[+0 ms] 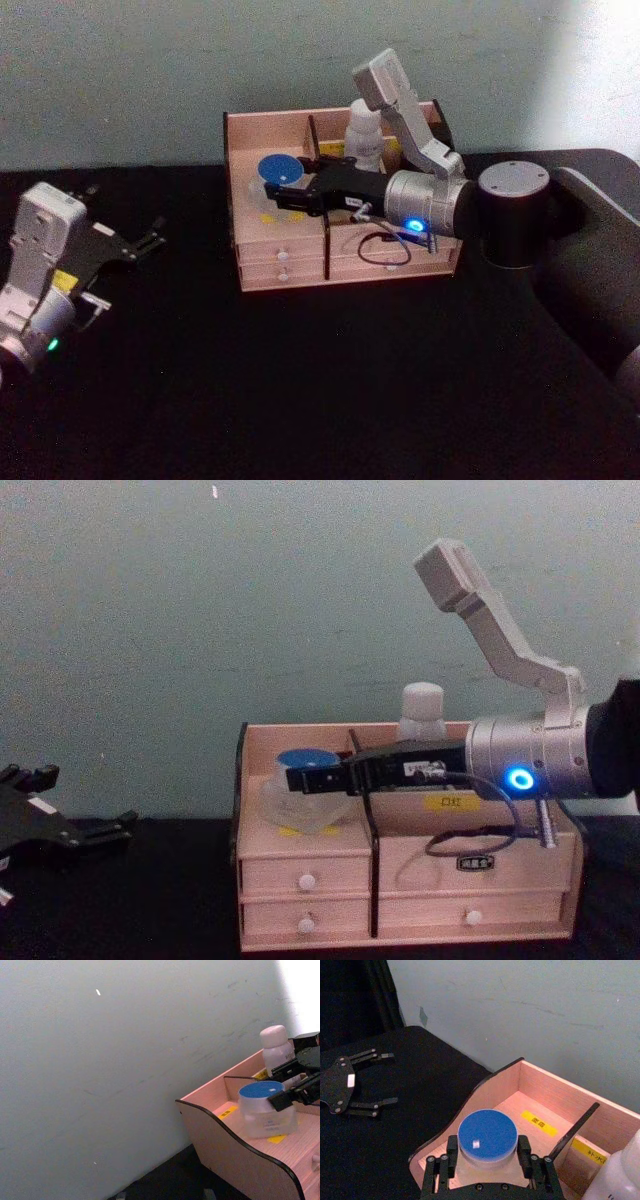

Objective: Pick up the facial cleanser and watermelon frost from the table and place them into the tiered storage box.

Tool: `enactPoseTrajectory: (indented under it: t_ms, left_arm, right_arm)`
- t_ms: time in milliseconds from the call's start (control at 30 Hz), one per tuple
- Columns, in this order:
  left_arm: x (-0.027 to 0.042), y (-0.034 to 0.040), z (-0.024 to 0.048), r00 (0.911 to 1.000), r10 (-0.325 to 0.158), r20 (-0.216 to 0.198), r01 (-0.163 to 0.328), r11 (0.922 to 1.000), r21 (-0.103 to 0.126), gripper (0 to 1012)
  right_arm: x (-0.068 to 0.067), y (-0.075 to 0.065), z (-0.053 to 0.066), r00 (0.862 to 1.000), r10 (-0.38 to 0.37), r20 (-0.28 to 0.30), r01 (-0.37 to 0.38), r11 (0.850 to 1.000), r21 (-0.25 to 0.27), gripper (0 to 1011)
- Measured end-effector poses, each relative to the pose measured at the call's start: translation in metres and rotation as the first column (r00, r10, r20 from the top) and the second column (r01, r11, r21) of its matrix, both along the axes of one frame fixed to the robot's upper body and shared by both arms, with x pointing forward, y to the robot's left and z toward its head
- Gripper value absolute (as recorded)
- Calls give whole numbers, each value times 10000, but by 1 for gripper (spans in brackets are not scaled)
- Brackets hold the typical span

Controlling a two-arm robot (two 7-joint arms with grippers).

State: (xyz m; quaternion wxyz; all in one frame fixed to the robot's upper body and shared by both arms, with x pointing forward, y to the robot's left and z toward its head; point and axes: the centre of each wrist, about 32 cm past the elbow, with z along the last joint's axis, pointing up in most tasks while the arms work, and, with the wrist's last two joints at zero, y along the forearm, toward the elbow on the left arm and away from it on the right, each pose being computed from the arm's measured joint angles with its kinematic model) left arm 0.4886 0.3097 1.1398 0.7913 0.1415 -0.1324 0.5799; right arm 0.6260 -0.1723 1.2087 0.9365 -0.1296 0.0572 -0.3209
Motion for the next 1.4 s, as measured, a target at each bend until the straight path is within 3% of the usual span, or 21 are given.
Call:
enactPoseTrajectory:
  t_ms: [333, 700, 1033, 1200, 1400]
  left_arm:
    - [0, 0, 0, 10000, 0, 0, 0, 10000, 1, 1001]
    - [0, 0, 0, 10000, -1, 0, 1, 10000, 0, 1001]
    - [0, 0, 0, 10000, 0, 0, 0, 10000, 0, 1001]
    - [0, 0, 0, 10000, 0, 1, 0, 10000, 0, 1001]
    - [0, 0, 0, 10000, 0, 1, 0, 10000, 0, 1001]
  right_arm:
    - [-1, -3, -4, 10000, -2, -14, 2, 10000, -16, 1002]
    - [-31, -20, 16, 9998, -43, 184, 41, 10000, 87, 1000]
    - [-235, -158, 139, 9968, -47, 794, 14, 9992, 411, 1000]
    - [-385, -367, 141, 9964, 11, 845, -53, 9988, 495, 1000]
    - [-615, -780, 120, 9971, -440, 623, 421, 9987, 303, 1000]
